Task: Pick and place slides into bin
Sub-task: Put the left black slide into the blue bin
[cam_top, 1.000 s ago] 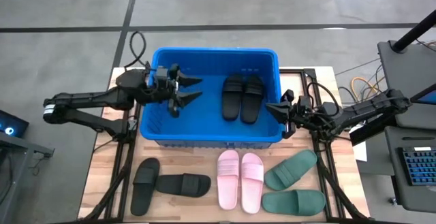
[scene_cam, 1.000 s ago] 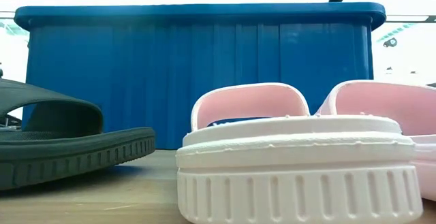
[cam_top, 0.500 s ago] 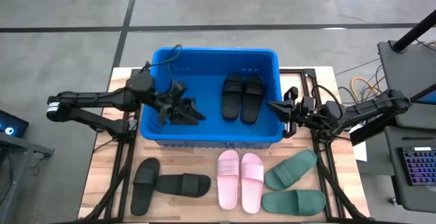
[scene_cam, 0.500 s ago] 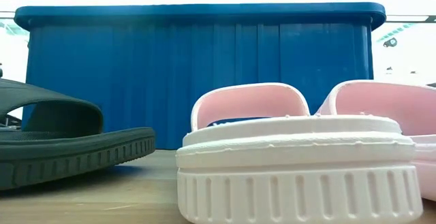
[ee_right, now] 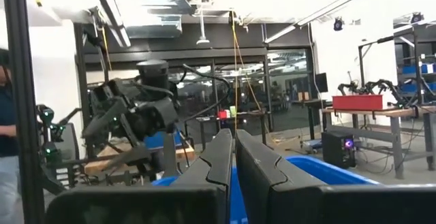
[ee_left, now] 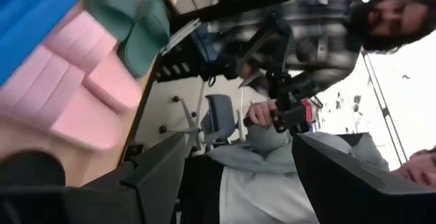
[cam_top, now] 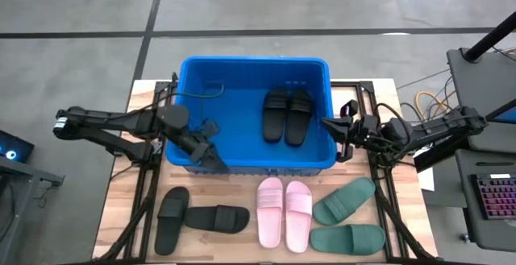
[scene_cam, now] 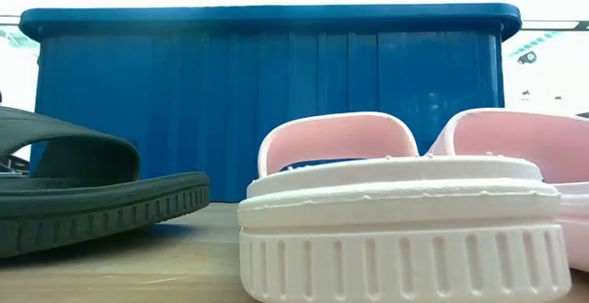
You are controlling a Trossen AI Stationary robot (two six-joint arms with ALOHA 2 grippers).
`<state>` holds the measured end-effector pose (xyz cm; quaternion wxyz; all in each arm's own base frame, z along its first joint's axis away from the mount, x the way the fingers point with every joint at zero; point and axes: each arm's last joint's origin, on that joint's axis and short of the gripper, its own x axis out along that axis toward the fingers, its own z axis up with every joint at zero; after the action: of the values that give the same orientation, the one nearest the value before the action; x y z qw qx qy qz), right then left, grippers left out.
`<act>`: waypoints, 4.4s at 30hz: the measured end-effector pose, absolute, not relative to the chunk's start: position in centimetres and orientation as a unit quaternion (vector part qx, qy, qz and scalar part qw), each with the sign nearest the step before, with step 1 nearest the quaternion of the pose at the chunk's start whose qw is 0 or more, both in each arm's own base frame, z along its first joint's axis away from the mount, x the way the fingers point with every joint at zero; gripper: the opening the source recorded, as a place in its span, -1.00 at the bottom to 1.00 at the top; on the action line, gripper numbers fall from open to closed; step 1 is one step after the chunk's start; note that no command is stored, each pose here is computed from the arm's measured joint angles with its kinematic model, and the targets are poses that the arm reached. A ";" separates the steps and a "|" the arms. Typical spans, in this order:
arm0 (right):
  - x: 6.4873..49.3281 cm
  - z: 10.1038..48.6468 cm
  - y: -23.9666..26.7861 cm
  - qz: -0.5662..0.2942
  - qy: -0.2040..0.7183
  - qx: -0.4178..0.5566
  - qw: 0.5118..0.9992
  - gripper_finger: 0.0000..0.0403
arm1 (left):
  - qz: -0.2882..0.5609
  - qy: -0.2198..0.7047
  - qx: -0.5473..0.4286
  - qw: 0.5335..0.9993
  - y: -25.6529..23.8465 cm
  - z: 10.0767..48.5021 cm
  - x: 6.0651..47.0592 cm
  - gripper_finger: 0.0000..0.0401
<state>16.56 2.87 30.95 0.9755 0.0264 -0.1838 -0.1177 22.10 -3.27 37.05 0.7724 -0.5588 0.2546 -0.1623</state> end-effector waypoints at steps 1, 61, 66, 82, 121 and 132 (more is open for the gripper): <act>16.6 30.9 2.9 -0.118 -0.182 0.024 0.976 -0.94 | -0.163 0.257 -0.559 0.771 -3.6 37.0 22.0 0.28; 17.2 29.0 3.0 -0.115 -0.081 -0.008 0.990 -0.94 | 0.120 0.697 -0.161 0.689 -19.1 26.9 16.4 0.28; 17.2 28.9 3.0 -0.115 -0.079 -0.009 0.990 -0.94 | 0.120 0.711 -0.108 0.684 -21.4 25.1 16.4 0.28; 17.2 28.8 3.0 -0.115 -0.074 -0.013 0.990 -0.94 | 0.148 0.715 0.021 0.683 -24.1 21.3 14.5 0.28; 17.2 28.8 2.9 -0.127 -0.074 -0.008 0.989 -0.94 | 0.182 0.733 0.079 0.651 -24.5 18.2 14.8 -0.96; 17.2 28.8 2.9 -0.127 -0.075 -0.008 0.989 -0.94 | 0.129 0.765 0.005 0.630 -23.3 22.9 13.7 -0.99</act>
<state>17.16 2.95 28.84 0.9890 -0.0079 -0.0745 -0.1273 13.66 -23.29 22.94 0.6304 0.0048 0.7654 0.1290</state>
